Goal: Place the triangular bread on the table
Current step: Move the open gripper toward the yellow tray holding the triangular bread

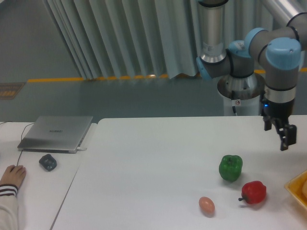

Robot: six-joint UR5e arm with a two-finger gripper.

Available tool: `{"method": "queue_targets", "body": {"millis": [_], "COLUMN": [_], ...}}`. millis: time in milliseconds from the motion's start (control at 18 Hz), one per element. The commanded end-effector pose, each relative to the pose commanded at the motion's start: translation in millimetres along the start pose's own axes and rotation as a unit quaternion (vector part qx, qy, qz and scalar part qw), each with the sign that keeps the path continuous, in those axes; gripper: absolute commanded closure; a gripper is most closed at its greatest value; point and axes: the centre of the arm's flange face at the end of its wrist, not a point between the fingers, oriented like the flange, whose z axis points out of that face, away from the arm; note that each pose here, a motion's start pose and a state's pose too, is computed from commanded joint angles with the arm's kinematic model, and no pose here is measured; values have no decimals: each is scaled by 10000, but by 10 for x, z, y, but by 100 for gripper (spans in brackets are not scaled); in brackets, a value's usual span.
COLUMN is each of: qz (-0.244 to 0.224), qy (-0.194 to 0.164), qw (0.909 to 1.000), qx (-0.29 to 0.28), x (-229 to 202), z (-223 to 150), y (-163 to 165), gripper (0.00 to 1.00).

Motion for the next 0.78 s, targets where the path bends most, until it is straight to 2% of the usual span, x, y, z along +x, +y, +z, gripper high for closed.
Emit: {"method": "queue_targets", "body": {"millis": [167,333,778], "qz": [-846,-1372,-1424], "qy": [-108,-340,-165], "qw": [9960,9883,9887], "qx": [272,573,443], "x": [-226,-376,-539], "z": [2,72,452], "y": [128,137,169], "gripper": [0,0,0]}}
